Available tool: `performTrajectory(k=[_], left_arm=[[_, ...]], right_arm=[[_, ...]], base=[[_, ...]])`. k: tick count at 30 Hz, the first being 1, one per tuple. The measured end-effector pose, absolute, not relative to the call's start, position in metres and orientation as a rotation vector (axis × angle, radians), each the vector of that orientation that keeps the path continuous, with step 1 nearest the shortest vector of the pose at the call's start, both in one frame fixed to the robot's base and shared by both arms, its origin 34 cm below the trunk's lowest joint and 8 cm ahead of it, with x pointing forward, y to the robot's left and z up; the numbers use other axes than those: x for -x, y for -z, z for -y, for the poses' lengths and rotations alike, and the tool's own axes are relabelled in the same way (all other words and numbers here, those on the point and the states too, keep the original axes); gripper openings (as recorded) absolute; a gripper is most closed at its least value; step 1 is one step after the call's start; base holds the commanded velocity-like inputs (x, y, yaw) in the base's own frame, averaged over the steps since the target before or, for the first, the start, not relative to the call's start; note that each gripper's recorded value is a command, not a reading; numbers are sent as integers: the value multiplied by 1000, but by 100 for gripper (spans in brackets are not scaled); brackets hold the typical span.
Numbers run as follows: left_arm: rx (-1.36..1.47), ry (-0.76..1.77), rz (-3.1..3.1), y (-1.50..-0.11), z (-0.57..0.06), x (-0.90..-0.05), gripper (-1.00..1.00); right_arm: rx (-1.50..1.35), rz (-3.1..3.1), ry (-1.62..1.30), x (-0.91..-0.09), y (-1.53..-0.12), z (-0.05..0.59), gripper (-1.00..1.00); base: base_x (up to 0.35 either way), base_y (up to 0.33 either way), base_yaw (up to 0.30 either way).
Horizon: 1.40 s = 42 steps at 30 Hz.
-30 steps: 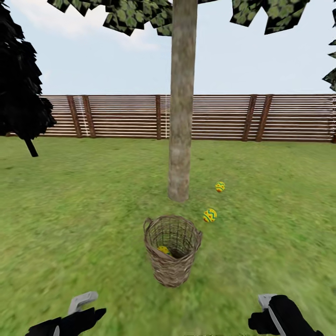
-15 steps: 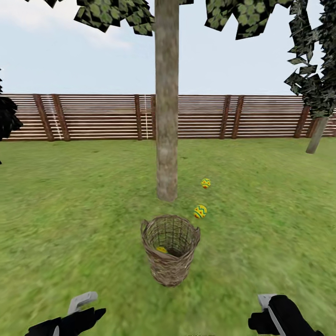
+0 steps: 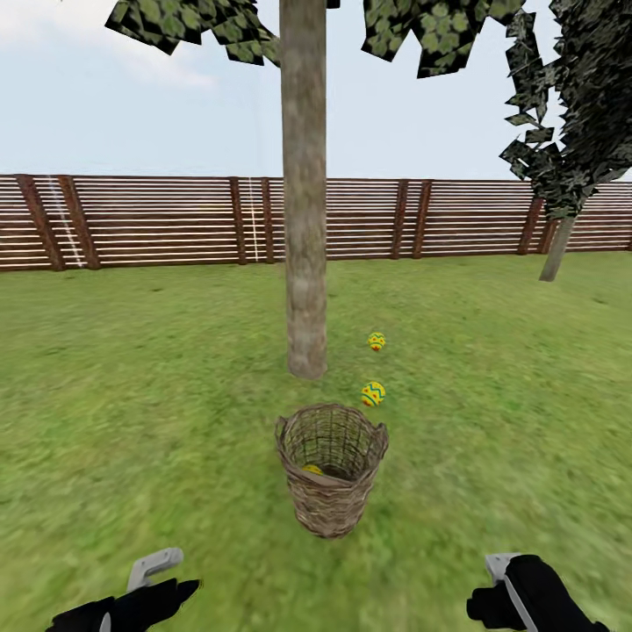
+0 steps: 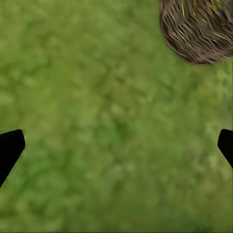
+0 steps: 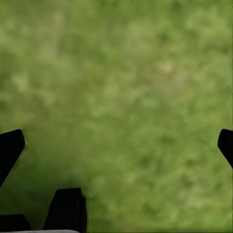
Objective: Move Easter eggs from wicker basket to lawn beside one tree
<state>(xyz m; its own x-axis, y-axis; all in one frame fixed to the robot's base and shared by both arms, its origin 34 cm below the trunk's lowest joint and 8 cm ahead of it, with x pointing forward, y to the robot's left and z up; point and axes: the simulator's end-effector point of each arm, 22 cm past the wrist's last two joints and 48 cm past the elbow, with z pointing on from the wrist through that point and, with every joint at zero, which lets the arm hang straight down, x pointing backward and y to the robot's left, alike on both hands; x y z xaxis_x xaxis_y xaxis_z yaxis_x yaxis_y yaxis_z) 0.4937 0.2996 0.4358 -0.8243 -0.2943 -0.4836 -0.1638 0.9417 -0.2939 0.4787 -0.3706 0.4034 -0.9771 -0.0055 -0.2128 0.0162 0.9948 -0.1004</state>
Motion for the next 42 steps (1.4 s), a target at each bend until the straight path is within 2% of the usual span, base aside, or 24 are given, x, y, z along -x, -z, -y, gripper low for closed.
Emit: performTrajectory(k=[16,42], left_arm=[[327,324,-2555,-435,-300,-493,100],[331,332,-2574,-428,-297,-488,100]], right_arm=[[-10,-2922,148,-479,-404,371,100],[-16,-2917,151,-480,-406,373,100]], base=[[18,340,-1],[274,231,0]])
